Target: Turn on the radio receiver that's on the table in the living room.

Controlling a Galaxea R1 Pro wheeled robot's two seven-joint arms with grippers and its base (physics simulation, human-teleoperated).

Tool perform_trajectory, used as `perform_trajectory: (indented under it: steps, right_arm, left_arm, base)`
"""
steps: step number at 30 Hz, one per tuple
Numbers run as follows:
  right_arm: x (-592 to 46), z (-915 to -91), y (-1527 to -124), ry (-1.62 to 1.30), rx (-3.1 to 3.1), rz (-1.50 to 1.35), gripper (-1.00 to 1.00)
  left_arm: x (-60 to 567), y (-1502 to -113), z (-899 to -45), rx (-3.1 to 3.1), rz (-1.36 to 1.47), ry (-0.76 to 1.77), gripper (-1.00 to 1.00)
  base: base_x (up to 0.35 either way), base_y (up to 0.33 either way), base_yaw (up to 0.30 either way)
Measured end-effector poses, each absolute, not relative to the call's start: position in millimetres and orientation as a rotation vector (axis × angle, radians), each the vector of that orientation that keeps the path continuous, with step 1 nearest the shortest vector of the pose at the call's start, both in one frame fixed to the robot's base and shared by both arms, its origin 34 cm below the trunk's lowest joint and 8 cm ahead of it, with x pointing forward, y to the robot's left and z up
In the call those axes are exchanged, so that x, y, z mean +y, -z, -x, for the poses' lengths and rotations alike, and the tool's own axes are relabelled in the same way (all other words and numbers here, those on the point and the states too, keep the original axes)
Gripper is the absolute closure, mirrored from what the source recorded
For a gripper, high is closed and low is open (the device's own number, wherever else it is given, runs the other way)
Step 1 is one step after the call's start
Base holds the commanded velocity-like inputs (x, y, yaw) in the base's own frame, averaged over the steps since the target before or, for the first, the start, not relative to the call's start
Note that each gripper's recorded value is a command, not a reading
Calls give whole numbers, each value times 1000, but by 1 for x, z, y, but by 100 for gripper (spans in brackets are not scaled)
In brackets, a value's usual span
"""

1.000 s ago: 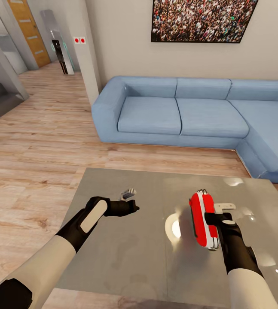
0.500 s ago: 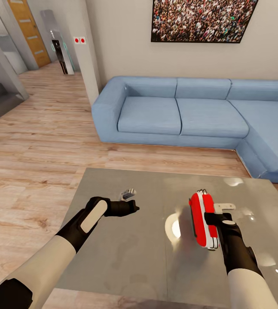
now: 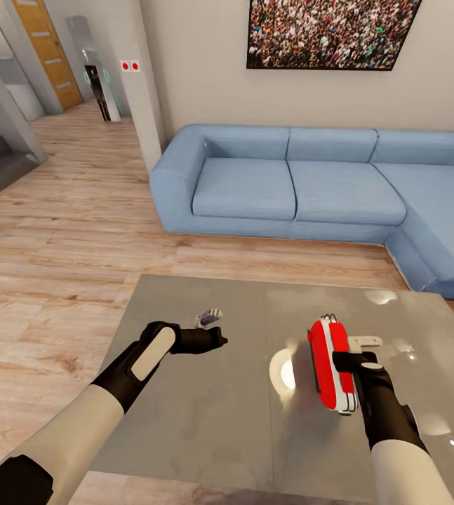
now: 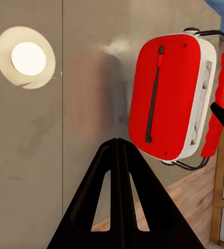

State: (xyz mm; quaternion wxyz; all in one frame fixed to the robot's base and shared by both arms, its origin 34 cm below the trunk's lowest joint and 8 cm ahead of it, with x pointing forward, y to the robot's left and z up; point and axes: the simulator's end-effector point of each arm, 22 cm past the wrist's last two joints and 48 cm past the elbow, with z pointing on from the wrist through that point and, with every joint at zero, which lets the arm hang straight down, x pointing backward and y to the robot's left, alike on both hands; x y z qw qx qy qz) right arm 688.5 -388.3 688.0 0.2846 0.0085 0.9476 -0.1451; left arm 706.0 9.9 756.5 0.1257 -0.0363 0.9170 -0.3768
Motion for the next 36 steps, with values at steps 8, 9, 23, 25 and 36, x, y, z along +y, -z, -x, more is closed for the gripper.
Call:
perform_trajectory:
  steps: [8,9,23,25,36]
  right_arm:
    - [-384,-676,-672,388,2574,-15,100]
    - [-385,-676,-672,388,2574,-16,100]
    - [-384,-676,-671,384,2572,-22,100]
    - [-384,-676,-671,383,2573,-22,100]
    - [-383,-675,-669,380,2578,-22,100]
  left_arm:
    - [10,-756,-706,2671,106,1097,100]
    - [10,-756,-706,2671,106,1097,100]
    - [10,-756,-706,2671,106,1097,100]
    - [10,-756,-706,2671,106,1097,100]
    - [10,-756,-706,2671,106,1097,100]
  base:
    - [0,0,0]
    - [0,0,0]
    - [0,0,0]
    - [0,0,0]
    - [0,0,0]
